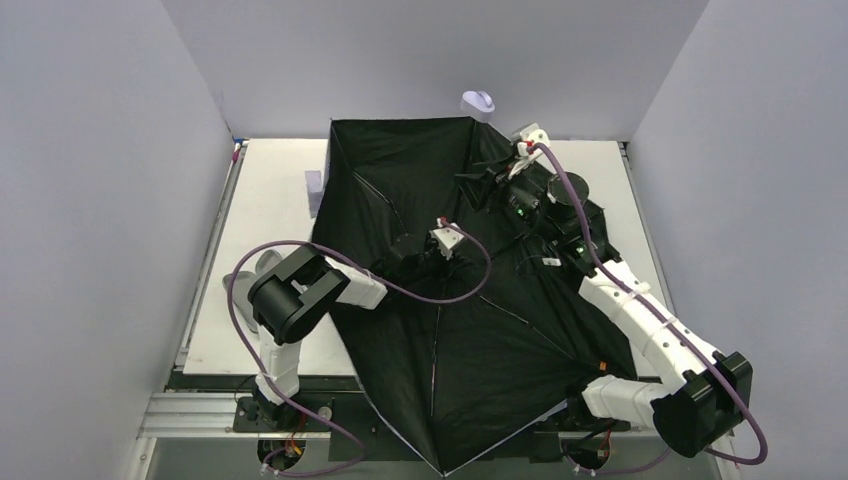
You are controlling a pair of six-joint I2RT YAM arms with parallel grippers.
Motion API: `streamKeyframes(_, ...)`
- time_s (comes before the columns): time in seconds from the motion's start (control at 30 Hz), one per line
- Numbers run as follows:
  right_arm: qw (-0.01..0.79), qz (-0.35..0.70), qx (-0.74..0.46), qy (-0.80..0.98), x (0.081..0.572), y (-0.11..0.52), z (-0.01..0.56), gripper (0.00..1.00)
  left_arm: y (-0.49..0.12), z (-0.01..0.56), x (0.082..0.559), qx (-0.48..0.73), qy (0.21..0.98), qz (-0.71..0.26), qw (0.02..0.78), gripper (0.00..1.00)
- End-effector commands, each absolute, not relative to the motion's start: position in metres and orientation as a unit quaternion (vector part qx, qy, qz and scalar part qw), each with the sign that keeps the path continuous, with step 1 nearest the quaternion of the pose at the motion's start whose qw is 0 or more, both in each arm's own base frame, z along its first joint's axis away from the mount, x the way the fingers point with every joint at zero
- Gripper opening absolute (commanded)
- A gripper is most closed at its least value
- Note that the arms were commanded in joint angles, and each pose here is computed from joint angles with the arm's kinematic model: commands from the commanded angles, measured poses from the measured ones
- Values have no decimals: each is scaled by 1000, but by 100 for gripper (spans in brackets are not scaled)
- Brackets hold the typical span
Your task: Open the umbrella
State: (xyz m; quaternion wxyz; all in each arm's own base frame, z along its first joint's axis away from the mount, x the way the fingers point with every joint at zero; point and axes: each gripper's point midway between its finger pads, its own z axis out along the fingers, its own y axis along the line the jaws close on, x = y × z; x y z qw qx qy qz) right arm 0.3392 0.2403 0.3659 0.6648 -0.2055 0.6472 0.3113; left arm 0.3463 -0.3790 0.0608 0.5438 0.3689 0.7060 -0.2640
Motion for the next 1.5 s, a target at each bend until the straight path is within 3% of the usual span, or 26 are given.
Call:
streamKeyframes(0.0,667,313,-228,637,337,245,370,44,-295,-80,281,408,837,-163,327,29)
streamKeyframes(0.13,651,312,-234,651,339,247,357,44,-300,-58,288,407,820,-172,364,30)
streamKeyframes(0.27,645,310,-236,658,338,243,354,45,-308,-22,297,409,795,-186,408,38)
streamKeyframes(0.4,636,321,-244,658,334,246,351,49,-323,28,304,418,757,-210,456,48)
streamKeyframes(0.7,611,354,-252,662,342,270,344,59,-340,82,303,446,687,-246,519,71)
streamKeyframes(0.83,610,354,-257,661,346,273,343,51,-338,112,300,445,660,-254,549,80)
streamKeyframes(0.87,611,356,-258,659,346,274,344,42,-338,121,299,443,653,-254,559,83)
streamKeyframes(0.93,610,361,-261,656,345,276,343,34,-336,135,301,437,648,-252,571,85)
streamKeyframes(1.27,609,371,-259,651,345,281,347,30,-312,196,313,381,644,-247,616,85)
streamKeyframes(1.4,611,376,-255,648,345,282,351,31,-316,192,315,388,647,-285,591,75)
streamKeyframes(1.47,612,377,-253,648,345,282,353,32,-319,187,319,387,651,-302,579,62)
